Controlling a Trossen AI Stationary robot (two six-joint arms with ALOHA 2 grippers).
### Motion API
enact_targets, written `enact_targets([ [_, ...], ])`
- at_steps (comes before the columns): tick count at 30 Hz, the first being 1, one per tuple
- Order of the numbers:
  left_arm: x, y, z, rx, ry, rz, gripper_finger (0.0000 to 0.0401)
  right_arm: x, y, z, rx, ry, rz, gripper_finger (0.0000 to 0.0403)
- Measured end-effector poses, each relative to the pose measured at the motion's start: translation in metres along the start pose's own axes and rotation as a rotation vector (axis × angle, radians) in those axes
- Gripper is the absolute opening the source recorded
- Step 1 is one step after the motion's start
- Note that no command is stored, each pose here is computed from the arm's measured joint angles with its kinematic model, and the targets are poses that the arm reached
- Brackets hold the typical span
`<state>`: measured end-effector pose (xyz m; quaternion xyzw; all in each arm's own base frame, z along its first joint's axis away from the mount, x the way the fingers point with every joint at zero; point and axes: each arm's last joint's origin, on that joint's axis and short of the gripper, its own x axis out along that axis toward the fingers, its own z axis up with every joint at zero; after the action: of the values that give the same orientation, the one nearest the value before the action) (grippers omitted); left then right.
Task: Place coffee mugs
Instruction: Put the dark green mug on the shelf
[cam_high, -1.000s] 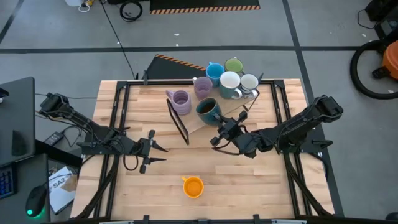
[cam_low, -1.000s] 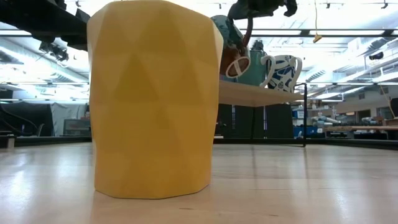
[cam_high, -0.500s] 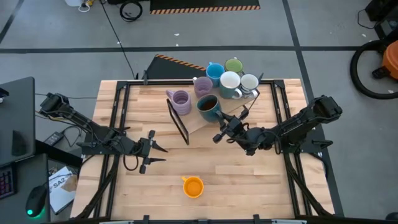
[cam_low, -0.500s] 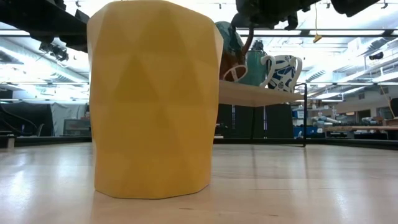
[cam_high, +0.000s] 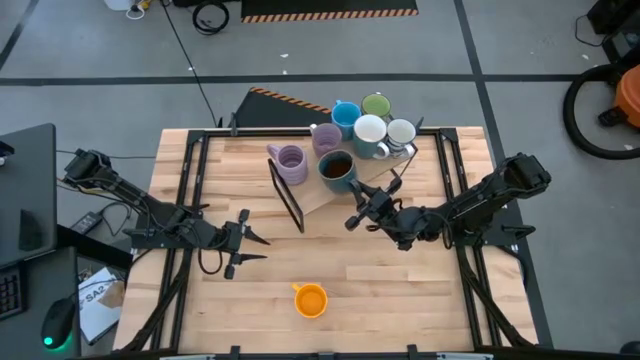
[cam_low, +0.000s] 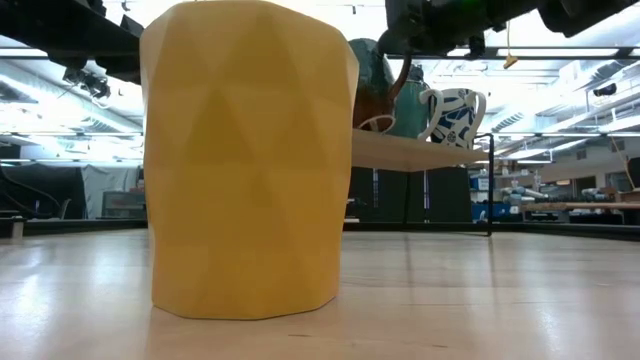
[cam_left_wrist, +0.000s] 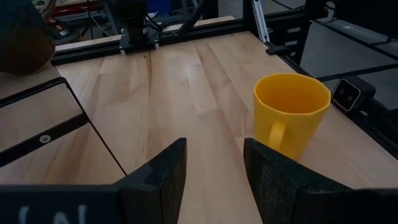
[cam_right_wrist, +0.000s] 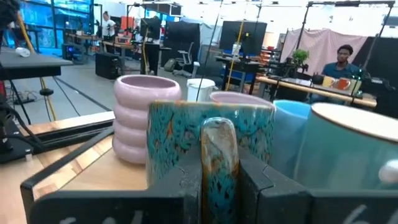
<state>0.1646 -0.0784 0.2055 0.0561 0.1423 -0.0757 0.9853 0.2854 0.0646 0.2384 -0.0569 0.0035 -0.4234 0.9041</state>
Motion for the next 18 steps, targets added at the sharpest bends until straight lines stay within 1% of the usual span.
enact_targets([
  [5,0.000,0.000,0.000,0.000,0.000,0.000,0.0166,-0.002,-0.003,-0.008,0.009,0.018,-0.040,0.0055],
  [12,0.000,0.000,0.000,-0.001,0.001,0.000,0.0166,-0.006,-0.003,-0.009,0.002,0.029,-0.078,0.0056],
  [18,0.000,0.000,0.000,-0.008,0.000,0.000,0.0166,-0.009,-0.002,-0.012,0.029,0.043,-0.103,0.0057],
])
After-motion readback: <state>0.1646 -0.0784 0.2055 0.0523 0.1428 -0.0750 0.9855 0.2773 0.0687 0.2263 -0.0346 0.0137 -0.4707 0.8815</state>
